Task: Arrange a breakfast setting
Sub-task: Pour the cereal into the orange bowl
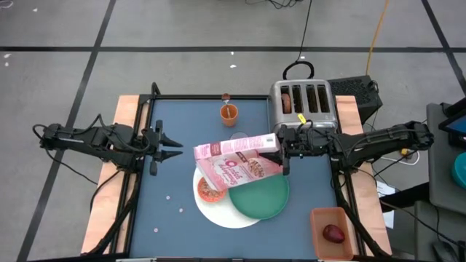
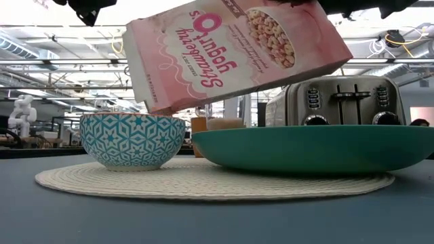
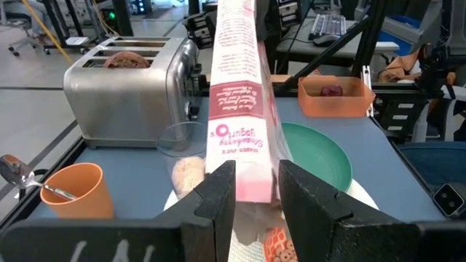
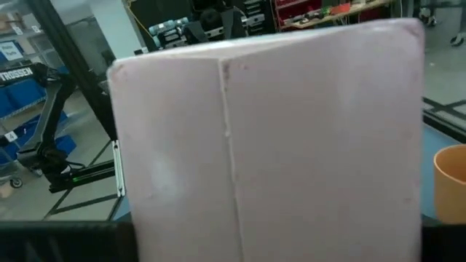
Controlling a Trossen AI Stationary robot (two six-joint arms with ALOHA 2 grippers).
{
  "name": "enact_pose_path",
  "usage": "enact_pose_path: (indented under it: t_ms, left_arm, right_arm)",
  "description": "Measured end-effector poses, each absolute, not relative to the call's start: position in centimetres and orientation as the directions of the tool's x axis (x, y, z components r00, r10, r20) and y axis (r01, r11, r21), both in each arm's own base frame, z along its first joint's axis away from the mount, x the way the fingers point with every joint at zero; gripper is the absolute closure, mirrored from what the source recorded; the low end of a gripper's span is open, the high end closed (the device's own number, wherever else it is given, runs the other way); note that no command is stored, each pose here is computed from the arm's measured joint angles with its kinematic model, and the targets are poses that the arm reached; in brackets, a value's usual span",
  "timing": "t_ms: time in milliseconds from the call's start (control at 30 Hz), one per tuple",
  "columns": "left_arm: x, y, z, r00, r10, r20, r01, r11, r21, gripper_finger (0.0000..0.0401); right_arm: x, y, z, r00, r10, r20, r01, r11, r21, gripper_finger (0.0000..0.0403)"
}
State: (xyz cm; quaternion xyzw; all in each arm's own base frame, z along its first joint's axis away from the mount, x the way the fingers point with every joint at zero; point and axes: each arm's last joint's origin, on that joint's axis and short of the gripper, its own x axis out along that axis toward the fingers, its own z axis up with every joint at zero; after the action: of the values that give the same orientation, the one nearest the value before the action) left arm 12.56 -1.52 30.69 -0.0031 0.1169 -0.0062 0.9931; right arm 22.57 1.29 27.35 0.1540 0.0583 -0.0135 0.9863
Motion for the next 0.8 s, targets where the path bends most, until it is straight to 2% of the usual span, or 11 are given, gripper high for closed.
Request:
enact_pose_path:
  t_ms: [600, 800]
  left_arm:
    - [12.6, -1.5, 30.7, 0.973, -0.013, -0.232, 0.01, 1.0, -0.014, 0.0288]
    - [12.3, -1.5, 31.7, 0.978, -0.014, -0.208, 0.006, 0.999, -0.037, 0.0288]
  right_arm:
    - [22.6, 1.5, 27.4, 0.994, 0.001, -0.111, 0.031, 0.957, 0.287, 0.02]
    - [22.6, 1.3, 27.9, 0.998, -0.008, -0.066, 0.027, 0.956, 0.292, 0.02]
